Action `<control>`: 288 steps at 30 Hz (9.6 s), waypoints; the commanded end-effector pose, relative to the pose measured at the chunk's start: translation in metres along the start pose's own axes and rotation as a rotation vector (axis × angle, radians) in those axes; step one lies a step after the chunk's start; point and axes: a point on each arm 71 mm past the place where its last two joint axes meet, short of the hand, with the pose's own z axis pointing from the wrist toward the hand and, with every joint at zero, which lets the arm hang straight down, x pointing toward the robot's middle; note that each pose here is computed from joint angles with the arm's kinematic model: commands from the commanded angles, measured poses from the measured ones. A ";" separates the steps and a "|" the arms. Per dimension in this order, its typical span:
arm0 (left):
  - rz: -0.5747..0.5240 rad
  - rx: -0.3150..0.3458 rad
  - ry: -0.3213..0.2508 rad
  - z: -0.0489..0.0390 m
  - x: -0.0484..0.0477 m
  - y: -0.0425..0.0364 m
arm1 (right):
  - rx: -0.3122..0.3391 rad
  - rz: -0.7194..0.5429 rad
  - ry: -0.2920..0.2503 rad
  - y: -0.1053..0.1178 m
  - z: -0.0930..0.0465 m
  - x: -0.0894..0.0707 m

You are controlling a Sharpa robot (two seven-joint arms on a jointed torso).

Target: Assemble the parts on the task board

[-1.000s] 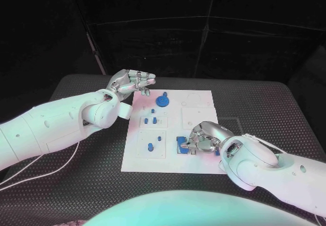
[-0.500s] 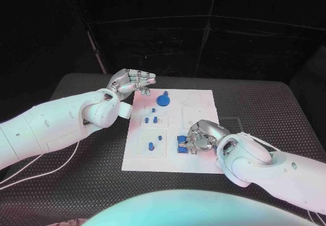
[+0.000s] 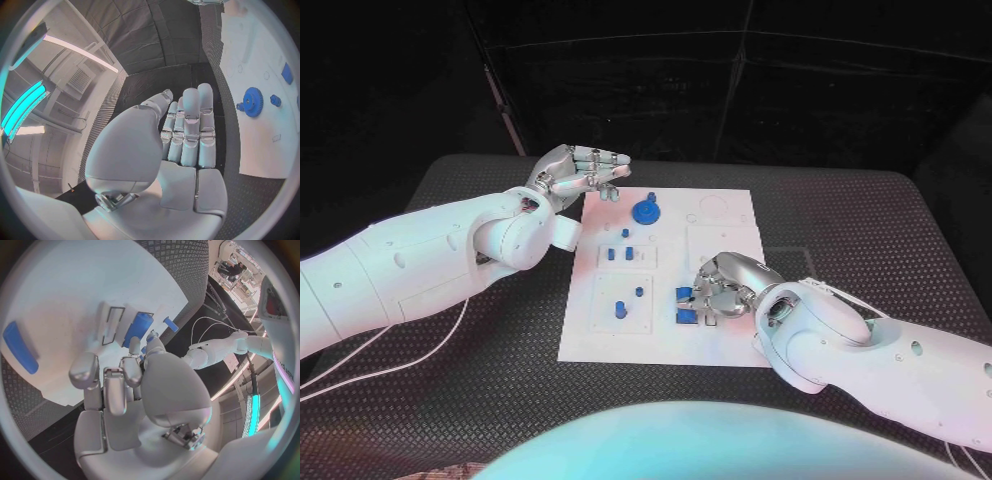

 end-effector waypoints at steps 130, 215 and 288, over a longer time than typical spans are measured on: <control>-0.002 -0.007 -0.008 -0.0018 -0.0051 0.0028 | 0.102 -0.004 -0.106 -0.047 -0.048 -0.014; -0.006 -0.023 0.005 -0.0026 -0.0049 0.0035 | 0.147 0.043 -0.025 -0.033 -0.031 0.005; -0.064 0.054 -0.118 -0.0001 -0.0192 0.0013 | -0.157 0.818 -0.208 -0.080 0.024 -0.075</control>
